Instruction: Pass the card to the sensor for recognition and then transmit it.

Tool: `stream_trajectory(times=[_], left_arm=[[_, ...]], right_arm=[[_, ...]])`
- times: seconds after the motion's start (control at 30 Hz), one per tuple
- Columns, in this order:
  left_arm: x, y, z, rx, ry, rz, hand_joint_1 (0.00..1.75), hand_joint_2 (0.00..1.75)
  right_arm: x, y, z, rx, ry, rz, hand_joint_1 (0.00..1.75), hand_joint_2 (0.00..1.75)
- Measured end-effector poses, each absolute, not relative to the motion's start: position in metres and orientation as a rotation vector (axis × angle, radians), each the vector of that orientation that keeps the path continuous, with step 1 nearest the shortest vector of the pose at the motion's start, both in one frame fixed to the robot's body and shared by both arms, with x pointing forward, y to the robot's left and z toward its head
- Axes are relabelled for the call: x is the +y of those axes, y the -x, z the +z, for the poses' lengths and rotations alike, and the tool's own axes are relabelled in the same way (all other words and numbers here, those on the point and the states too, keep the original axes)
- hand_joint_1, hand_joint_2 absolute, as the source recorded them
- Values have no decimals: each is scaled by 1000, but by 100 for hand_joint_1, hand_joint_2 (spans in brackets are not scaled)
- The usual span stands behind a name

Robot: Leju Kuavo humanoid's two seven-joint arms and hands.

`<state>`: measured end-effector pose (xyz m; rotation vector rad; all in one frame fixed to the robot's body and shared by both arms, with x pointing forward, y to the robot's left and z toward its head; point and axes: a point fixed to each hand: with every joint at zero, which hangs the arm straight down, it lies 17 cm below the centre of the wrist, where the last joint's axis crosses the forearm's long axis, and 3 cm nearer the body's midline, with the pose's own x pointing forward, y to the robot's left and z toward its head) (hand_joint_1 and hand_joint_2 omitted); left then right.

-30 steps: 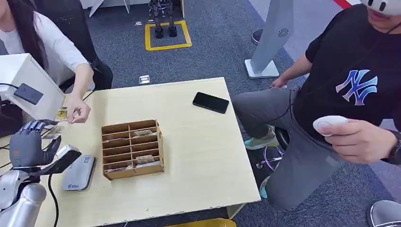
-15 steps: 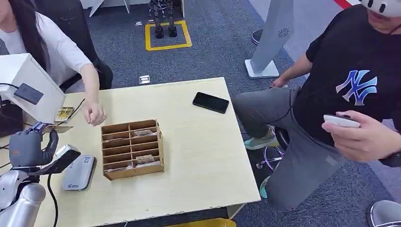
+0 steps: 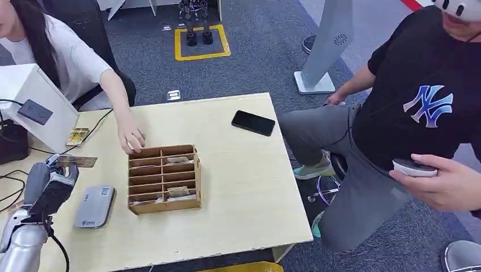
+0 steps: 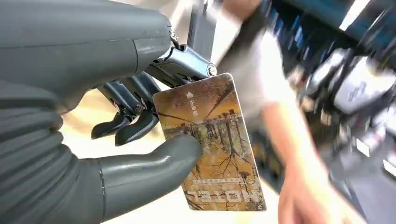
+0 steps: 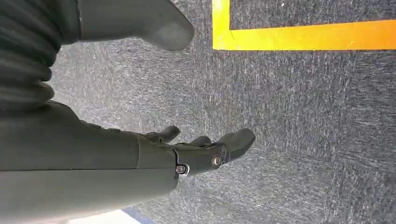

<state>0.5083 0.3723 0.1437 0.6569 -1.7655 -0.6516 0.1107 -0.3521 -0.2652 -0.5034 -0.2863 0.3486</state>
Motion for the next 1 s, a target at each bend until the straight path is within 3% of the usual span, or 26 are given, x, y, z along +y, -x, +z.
stream_trajectory(times=[0.07, 0.37, 1.0], left_arm=[[366, -508, 128, -1698, -526, -629, 175, 175], [391, -481, 91, -1587, -425, -659, 175, 175], [429, -425, 56, -1481, -464, -713, 175, 175]], right_arm=[[-352, -110, -265, -286, 505, 347, 0, 175], [-353, -107, -265, -283, 508, 346, 0, 175], [-354, -104, -266, -281, 508, 337, 0, 175]])
